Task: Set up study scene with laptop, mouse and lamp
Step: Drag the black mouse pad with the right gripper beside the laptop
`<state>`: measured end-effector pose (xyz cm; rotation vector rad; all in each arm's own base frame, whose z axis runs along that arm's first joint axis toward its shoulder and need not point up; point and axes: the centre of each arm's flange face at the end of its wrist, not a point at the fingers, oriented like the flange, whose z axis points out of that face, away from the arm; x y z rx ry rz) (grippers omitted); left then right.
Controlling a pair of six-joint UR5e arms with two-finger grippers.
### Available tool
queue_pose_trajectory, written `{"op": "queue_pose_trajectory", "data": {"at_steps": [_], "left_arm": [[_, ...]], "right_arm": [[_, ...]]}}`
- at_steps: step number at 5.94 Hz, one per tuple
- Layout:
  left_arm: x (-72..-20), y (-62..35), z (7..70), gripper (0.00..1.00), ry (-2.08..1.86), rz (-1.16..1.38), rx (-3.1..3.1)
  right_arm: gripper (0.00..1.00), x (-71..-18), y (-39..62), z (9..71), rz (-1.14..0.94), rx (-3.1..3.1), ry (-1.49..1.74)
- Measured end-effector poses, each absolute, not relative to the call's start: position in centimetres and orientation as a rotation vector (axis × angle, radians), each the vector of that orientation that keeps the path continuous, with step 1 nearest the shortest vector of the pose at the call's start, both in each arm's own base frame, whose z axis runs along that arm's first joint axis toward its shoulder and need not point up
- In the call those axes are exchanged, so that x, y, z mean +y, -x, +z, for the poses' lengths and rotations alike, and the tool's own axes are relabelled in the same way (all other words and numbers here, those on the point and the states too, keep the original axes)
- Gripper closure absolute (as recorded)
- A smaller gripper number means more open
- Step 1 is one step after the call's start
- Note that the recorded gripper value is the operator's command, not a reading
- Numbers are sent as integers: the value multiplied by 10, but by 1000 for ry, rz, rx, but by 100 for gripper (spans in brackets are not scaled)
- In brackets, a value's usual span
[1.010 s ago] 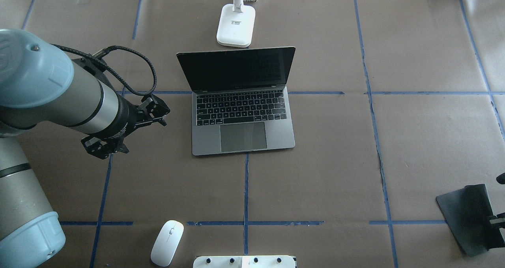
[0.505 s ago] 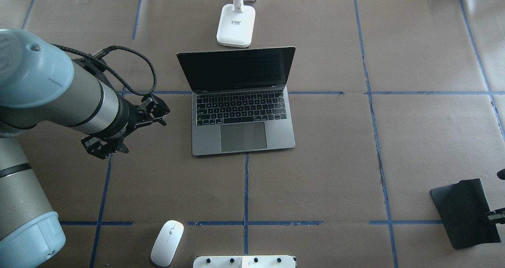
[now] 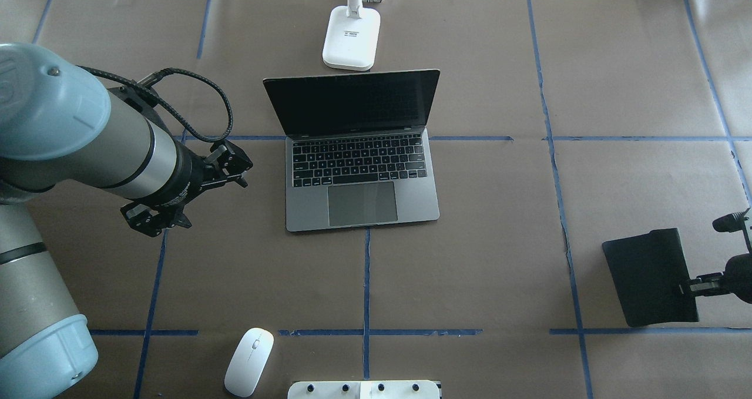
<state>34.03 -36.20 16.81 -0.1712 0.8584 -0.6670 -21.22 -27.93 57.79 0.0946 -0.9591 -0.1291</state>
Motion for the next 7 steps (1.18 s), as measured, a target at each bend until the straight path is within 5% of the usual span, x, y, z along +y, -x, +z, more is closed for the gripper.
{"op": "queue_pose_trajectory", "data": {"at_steps": [7], "left_arm": [[-365, -339, 167, 0, 148, -677, 859]], "right_arm": [[100, -447, 410, 391, -131, -997, -144]]}}
